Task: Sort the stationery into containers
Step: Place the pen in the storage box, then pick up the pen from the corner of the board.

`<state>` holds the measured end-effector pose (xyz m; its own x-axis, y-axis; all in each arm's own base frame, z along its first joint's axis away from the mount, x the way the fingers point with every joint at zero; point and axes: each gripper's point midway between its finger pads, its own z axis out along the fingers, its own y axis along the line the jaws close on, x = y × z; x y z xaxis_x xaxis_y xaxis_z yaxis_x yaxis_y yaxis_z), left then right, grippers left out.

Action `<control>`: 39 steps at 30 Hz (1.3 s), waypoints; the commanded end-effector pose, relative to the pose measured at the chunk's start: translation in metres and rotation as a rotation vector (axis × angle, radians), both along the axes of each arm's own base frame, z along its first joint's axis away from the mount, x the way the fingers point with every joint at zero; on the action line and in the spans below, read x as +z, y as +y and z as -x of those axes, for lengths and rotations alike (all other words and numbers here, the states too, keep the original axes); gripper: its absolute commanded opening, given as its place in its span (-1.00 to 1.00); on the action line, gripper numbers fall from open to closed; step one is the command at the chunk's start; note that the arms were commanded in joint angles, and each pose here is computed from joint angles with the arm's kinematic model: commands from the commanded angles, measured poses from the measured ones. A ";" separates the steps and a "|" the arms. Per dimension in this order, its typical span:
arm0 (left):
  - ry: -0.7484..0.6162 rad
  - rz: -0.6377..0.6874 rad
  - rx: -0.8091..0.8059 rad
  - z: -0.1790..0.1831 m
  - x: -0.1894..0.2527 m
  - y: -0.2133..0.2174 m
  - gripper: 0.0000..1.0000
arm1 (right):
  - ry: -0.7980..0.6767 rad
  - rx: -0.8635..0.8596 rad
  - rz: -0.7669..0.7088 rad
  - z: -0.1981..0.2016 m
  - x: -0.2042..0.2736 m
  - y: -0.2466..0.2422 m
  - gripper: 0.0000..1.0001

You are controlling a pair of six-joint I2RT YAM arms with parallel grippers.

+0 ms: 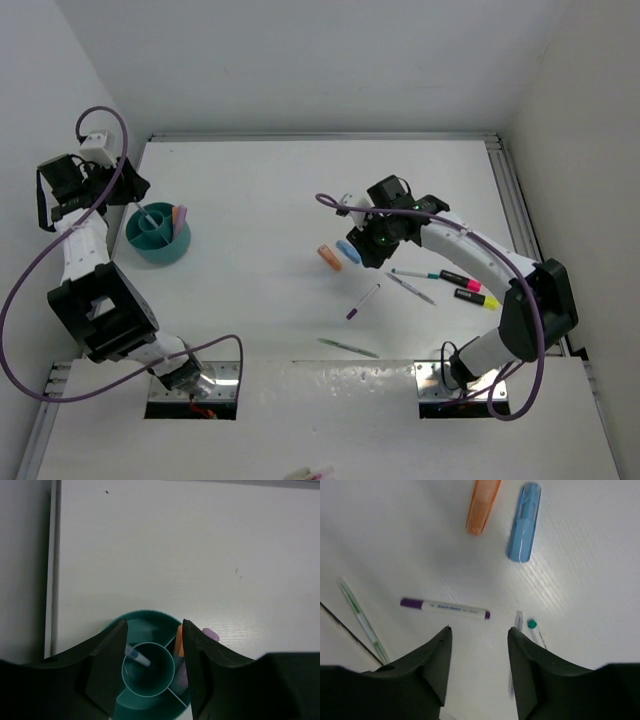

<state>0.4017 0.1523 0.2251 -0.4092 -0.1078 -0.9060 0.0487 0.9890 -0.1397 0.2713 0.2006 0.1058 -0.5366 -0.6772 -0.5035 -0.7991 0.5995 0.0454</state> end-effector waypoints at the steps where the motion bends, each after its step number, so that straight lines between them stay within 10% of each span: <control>1: -0.120 -0.107 -0.106 -0.005 0.047 -0.021 0.09 | -0.045 0.122 0.082 0.006 0.004 -0.016 -0.09; 15: -0.243 -0.229 -0.207 0.036 0.103 -0.092 0.28 | 0.261 0.229 0.053 0.140 -0.040 0.036 -0.35; 39: -0.328 -0.295 -0.172 0.065 0.121 -0.099 0.31 | 0.192 0.255 0.288 0.167 -0.102 0.064 -0.38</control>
